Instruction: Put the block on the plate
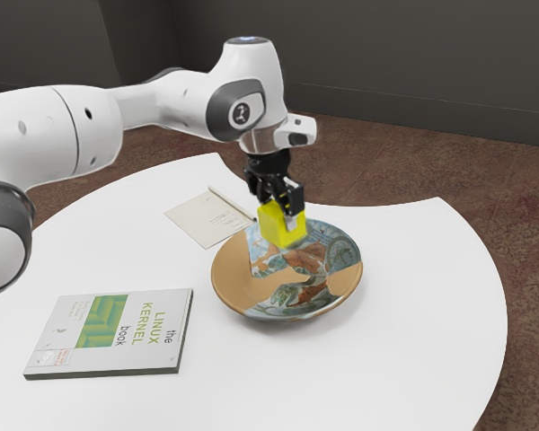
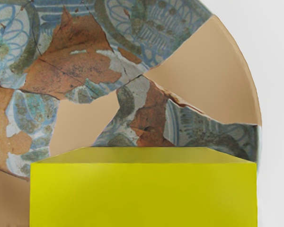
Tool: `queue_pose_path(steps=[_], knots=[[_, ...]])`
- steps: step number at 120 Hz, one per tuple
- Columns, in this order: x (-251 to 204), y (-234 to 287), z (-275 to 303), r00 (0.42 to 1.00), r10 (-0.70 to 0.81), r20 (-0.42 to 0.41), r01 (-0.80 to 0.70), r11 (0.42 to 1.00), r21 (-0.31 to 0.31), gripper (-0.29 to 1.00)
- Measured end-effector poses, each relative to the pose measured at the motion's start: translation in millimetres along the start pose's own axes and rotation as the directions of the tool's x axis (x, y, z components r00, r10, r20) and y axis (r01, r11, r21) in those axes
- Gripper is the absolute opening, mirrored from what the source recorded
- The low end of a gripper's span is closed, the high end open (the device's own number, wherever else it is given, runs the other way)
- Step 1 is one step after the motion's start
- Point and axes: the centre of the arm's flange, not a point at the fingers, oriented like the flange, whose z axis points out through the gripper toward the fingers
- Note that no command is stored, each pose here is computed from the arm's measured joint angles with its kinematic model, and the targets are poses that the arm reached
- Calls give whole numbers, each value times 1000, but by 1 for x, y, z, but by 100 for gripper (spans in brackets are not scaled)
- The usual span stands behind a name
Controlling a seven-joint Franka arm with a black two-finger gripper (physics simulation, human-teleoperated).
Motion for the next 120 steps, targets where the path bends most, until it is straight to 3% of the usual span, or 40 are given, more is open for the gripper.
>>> queue_pose_path(steps=[25,48,105,120], knots=[[3,-36,20,998,-67,17,68,998,-5,41],[18,-61,76,992,-108,69,110,994,-15,41],[23,-62,125,986,-127,104,131,991,-34,41],[26,-61,124,988,-130,83,134,990,-45,52]])
